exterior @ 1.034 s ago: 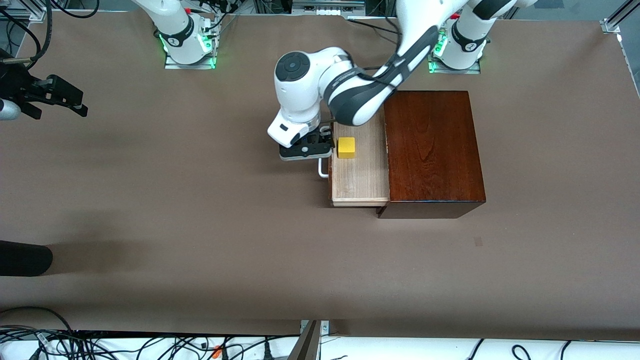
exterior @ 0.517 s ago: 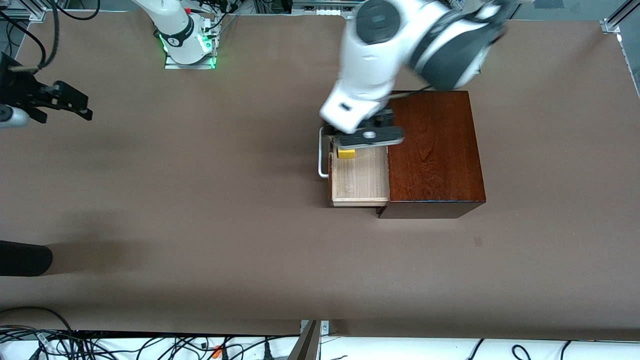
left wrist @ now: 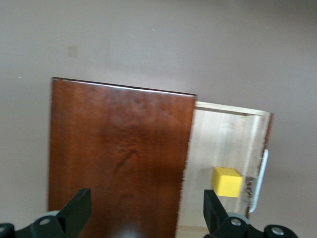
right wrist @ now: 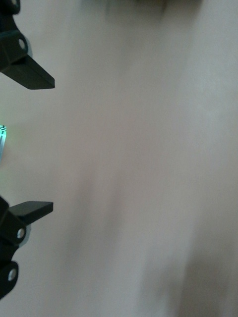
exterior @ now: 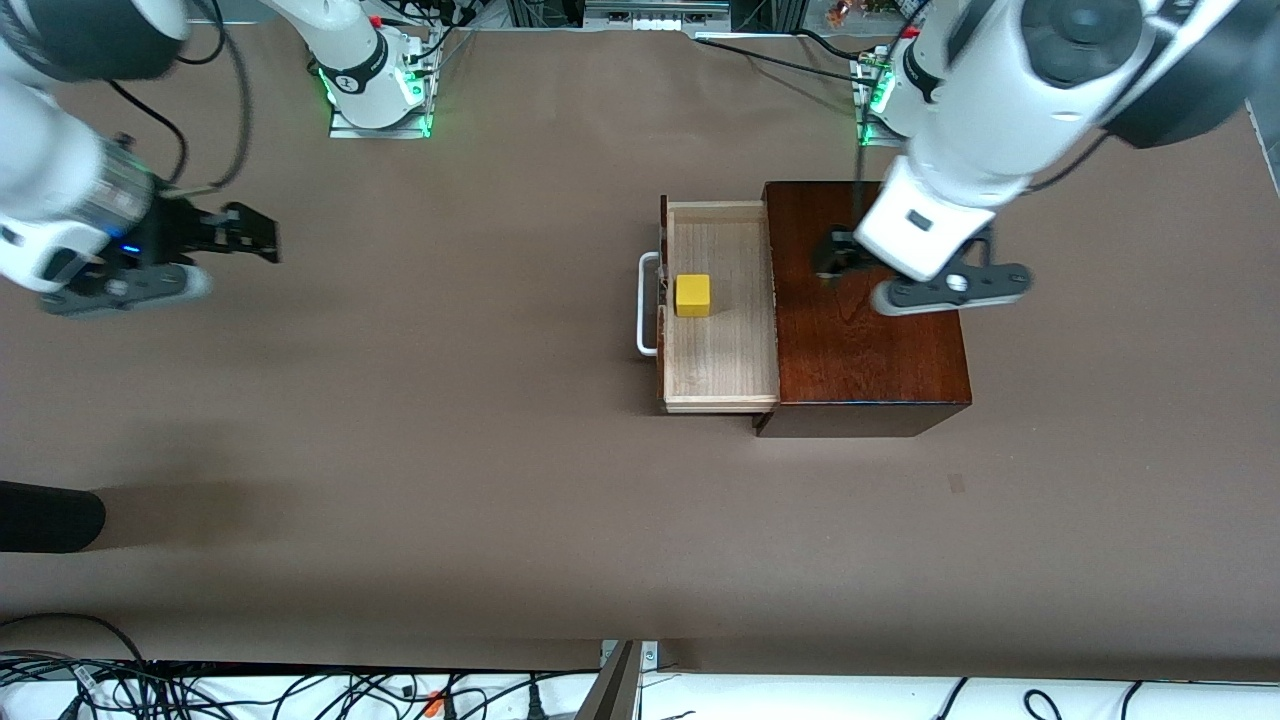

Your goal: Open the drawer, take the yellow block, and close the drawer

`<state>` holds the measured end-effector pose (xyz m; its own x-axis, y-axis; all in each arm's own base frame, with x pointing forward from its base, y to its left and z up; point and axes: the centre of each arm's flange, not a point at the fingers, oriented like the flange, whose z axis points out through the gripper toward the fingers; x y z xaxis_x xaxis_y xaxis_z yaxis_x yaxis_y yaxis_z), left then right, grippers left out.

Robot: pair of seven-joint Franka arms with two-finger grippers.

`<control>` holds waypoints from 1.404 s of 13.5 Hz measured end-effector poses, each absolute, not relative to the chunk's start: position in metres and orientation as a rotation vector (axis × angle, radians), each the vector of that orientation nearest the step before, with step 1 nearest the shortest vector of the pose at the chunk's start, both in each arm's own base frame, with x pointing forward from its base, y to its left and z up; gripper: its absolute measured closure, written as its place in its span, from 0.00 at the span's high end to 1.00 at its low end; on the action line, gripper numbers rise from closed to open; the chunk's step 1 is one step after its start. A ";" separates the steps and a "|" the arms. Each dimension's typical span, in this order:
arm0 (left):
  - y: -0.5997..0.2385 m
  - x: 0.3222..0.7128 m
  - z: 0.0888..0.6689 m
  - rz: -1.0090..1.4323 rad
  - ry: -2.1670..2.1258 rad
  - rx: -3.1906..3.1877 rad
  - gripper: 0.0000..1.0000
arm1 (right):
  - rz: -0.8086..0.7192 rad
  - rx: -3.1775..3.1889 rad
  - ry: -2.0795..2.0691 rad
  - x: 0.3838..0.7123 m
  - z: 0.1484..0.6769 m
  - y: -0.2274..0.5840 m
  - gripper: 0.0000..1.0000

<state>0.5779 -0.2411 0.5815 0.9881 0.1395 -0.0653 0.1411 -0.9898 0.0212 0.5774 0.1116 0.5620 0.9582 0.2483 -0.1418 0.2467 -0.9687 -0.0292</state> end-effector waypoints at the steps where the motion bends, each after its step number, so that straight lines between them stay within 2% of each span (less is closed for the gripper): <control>1: -0.222 0.580 0.583 -0.120 0.194 3.103 1.00 | 0.234 -3.064 -0.455 0.573 0.560 0.133 1.00; 6: -0.118 0.583 0.599 -0.178 0.082 3.094 1.00 | 0.218 -2.926 -0.819 0.532 0.561 0.262 1.00; 10: -0.074 0.565 0.607 -0.172 -0.011 3.105 1.00 | 0.066 -2.817 -1.163 0.505 0.539 0.370 1.00; 14: -0.052 0.562 0.610 -0.156 -0.020 3.102 1.00 | -0.140 -2.580 -1.546 0.515 0.488 0.462 1.00; 19: -0.053 0.564 0.608 -0.131 -0.024 3.101 1.00 | -0.256 -2.401 -1.884 0.519 0.422 0.522 1.00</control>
<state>0.5640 -0.0533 0.6078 0.9963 -0.0169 -0.0842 -0.0137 -0.9992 0.0382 0.5190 0.5216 0.4218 0.2305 0.9563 0.1797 0.9696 -0.2414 0.0407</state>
